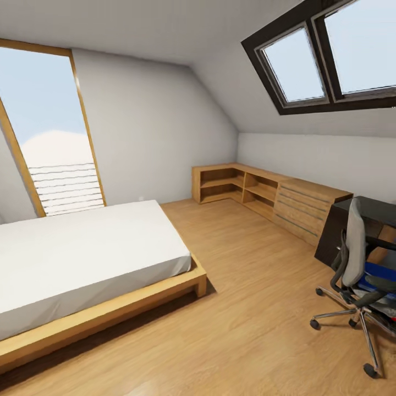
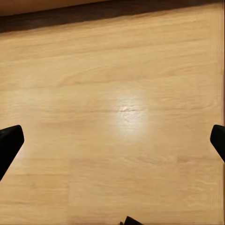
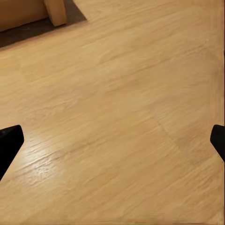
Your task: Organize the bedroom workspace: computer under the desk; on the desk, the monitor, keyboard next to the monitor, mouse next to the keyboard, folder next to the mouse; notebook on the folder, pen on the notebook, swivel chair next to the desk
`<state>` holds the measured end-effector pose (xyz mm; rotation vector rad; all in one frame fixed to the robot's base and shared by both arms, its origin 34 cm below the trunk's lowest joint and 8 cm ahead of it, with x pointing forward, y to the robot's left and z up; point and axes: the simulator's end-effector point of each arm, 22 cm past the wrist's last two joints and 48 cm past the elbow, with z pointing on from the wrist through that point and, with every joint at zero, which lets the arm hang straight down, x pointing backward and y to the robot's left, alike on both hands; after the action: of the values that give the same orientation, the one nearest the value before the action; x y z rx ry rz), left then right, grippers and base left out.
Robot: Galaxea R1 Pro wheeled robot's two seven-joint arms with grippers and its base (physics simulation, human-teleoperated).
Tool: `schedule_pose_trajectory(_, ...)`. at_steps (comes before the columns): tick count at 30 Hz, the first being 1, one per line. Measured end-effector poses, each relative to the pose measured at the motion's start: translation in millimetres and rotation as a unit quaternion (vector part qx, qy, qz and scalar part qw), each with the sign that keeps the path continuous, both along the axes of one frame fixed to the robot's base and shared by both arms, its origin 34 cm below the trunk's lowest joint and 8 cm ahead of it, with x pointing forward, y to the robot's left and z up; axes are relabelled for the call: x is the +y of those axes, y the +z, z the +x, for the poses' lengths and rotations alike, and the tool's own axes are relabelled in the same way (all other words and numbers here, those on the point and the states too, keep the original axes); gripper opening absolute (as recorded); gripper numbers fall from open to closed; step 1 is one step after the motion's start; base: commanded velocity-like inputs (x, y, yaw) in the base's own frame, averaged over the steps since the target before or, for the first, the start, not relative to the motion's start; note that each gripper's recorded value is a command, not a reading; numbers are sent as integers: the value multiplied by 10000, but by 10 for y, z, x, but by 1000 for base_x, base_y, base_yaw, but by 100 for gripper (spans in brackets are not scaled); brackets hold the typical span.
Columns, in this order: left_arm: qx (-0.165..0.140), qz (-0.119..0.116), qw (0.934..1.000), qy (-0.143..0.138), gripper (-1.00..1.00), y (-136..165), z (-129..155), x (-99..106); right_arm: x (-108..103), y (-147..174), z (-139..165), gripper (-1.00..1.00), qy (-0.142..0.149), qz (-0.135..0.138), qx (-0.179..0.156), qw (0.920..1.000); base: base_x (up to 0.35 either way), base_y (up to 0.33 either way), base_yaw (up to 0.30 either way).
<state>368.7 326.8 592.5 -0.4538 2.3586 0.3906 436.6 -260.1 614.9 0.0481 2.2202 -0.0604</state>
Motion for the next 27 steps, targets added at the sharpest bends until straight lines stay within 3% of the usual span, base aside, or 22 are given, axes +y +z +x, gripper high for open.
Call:
schedule_pose_trajectory(5,29,2,10000,-4,100,-14,-24,-4,-28,2,8,100,5,-7,6,10000,0,0,-285)
schedule_pose_trajectory(7,40,-4,10000,-10,100,-20,-31,-12,96,-17,-9,100,215,139,37,9997,0,0,-280)
schedule_pose_trajectory(27,88,-5,10000,-15,100,-41,-61,-14,134,-42,-34,100,232,175,83,9995,0,0,-273)
